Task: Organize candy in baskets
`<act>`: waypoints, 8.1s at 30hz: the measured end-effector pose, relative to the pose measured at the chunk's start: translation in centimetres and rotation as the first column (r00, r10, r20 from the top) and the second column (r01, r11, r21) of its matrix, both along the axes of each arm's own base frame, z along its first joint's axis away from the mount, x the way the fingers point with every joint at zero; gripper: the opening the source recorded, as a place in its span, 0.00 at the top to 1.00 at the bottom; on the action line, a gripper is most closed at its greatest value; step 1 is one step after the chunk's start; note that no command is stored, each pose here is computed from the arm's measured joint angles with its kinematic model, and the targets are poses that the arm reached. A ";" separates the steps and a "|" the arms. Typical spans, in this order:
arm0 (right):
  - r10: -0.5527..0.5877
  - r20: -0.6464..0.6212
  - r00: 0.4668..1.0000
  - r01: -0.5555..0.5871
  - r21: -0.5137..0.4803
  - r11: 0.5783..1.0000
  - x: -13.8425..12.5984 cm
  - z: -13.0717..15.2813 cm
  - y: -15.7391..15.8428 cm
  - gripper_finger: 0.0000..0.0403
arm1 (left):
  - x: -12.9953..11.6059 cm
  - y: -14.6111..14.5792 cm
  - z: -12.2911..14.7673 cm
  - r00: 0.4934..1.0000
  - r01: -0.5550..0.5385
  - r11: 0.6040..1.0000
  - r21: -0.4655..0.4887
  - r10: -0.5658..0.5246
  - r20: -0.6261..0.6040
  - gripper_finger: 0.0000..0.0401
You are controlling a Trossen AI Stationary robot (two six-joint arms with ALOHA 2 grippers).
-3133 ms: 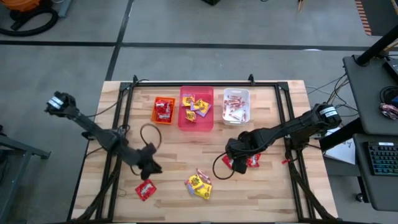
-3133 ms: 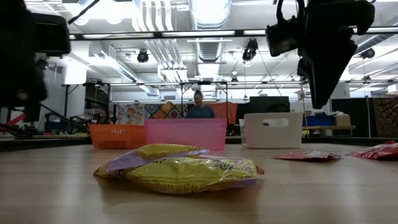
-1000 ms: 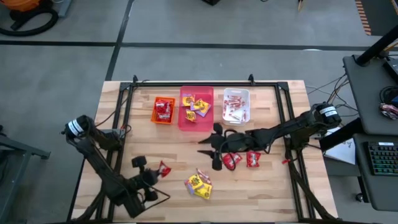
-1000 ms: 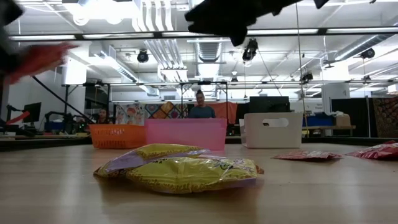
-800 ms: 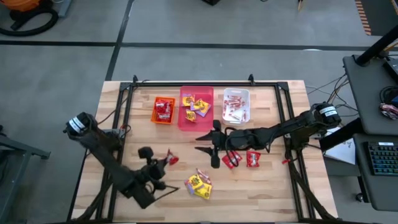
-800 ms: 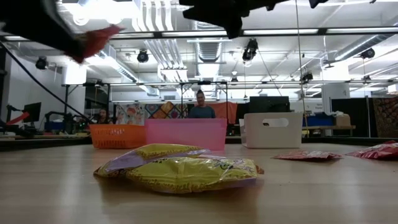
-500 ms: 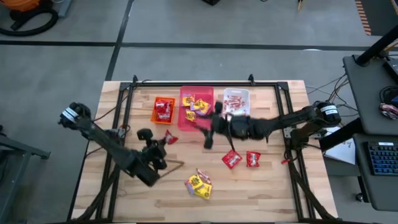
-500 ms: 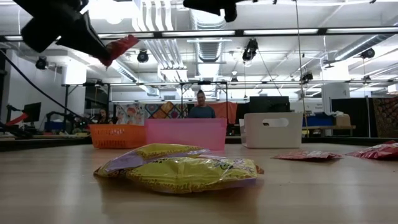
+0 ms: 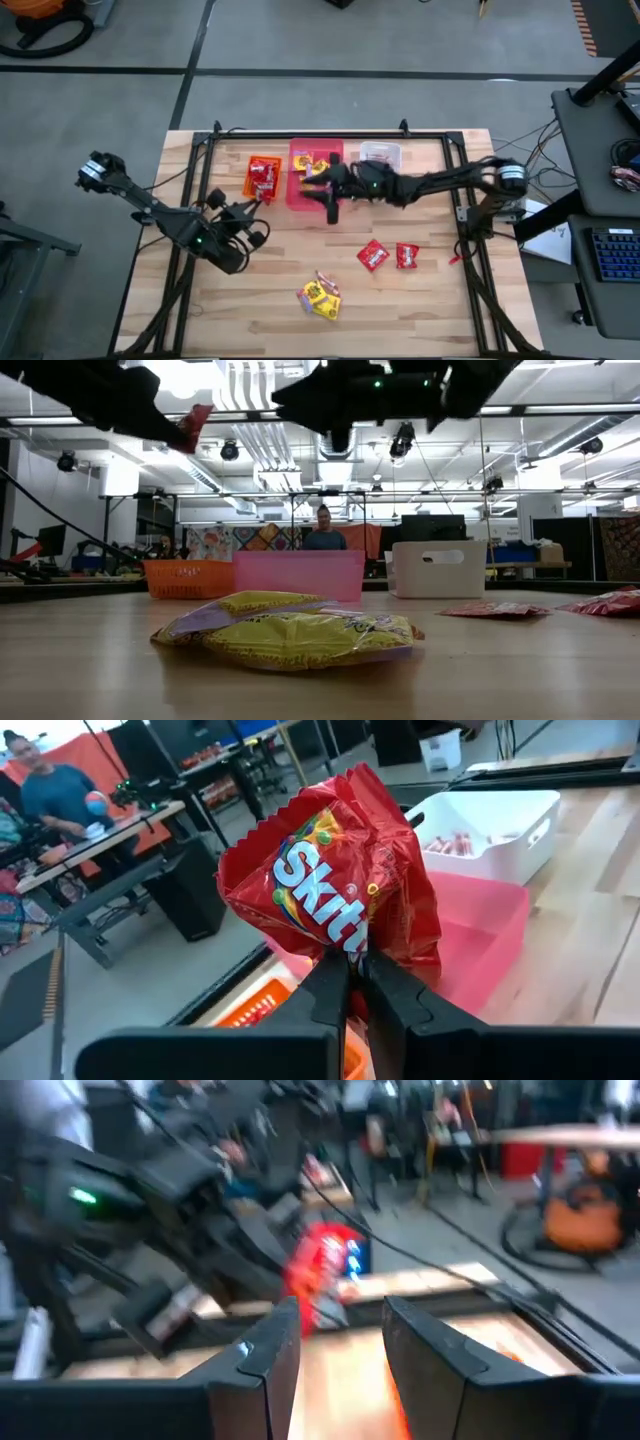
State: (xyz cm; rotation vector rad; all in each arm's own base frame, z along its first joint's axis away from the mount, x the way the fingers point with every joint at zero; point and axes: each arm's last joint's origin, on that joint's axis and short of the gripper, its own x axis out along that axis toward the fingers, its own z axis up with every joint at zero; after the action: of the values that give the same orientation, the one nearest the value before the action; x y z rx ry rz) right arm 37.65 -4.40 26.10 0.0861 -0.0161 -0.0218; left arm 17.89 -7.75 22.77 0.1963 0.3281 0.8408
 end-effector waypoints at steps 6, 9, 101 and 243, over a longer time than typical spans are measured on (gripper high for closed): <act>-0.023 0.194 0.981 0.022 0.007 1.000 2.4 -3.0 1.4 0.66 | 1.1 -0.5 -1.7 0.999 0.018 0.999 0.030 -0.019 0.031 1.00; -0.050 0.196 0.979 0.047 0.017 0.999 3.6 -3.9 1.5 0.62 | 1.4 -0.7 -1.7 0.999 0.004 0.999 0.043 -0.006 0.045 1.00; -0.249 -0.330 0.910 0.318 0.174 0.932 17.5 -9.9 -12.2 0.68 | -5.9 5.1 6.8 0.977 0.026 0.988 -0.152 0.007 0.212 0.75; -0.019 -0.994 0.106 0.260 0.009 0.966 5.3 -13.0 14.9 0.85 | -0.3 1.1 1.0 0.946 0.211 0.933 -0.292 -0.270 -0.180 0.75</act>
State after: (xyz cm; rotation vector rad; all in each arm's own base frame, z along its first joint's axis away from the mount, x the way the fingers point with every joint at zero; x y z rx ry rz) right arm 42.93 10.46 13.13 0.2515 1.4316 -0.2887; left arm 17.54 -6.62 23.74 0.0721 0.6078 0.5224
